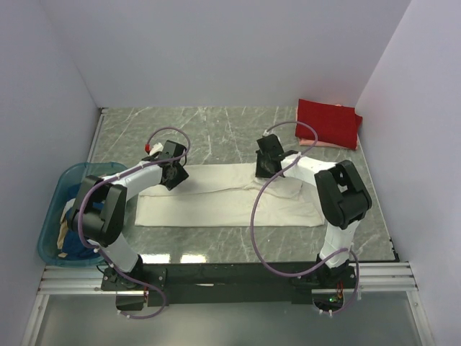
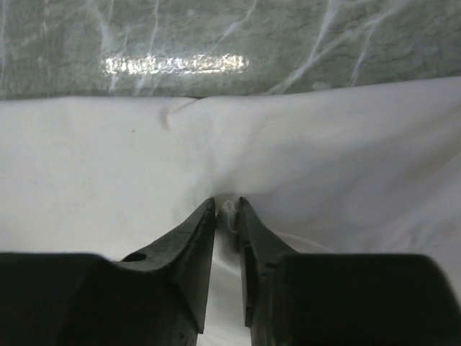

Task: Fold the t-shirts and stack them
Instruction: Fold the tshirt

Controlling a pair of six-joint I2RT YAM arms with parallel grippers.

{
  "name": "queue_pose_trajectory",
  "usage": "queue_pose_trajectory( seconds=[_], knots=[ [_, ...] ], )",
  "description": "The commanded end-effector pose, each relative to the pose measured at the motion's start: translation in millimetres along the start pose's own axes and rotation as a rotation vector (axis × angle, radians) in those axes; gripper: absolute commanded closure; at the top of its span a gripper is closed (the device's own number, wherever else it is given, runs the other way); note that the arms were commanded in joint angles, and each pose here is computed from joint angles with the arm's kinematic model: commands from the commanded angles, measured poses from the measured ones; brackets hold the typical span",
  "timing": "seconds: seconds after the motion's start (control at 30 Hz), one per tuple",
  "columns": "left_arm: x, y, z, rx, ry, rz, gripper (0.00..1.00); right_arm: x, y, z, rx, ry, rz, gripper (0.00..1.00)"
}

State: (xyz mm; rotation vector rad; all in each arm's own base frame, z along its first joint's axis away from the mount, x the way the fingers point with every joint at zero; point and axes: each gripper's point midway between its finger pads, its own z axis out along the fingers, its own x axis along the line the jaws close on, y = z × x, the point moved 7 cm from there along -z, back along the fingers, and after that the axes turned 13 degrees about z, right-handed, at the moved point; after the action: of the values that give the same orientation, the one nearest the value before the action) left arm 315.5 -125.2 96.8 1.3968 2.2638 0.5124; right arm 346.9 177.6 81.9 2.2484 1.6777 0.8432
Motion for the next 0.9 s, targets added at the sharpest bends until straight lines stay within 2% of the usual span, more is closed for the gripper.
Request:
queue_pose_trajectory(
  seconds=[0.0,0.1,0.27,0.63,0.87],
  knots=[
    [-4.4,3.7,-1.7,-0.014,-0.014,0.007,0.53,8.4,6.1,-12.9,-0.049,0.016,-0.003,0.78],
    [-3.8,3.4,-1.9,-0.014,-0.012,0.008,0.53,7.9,2.6,-21.8,-0.051,0.031,0.007,0.89],
    [-2.3,2.3,-1.7,-0.013,-0.006,0.011,0.53,6.2,-4.4,-40.3,-0.062,0.063,0.025,0.95],
    [-1.2,1.1,-1.7,-0.012,-0.007,0.018,0.54,5.2,-39.3,-79.9,-0.061,0.164,0.067,0.96],
    [-2.5,2.7,-4.5,-0.018,-0.023,0.023,0.53,2.7,-74.0,-86.4,-0.049,0.220,0.119,0.94]
  ],
)
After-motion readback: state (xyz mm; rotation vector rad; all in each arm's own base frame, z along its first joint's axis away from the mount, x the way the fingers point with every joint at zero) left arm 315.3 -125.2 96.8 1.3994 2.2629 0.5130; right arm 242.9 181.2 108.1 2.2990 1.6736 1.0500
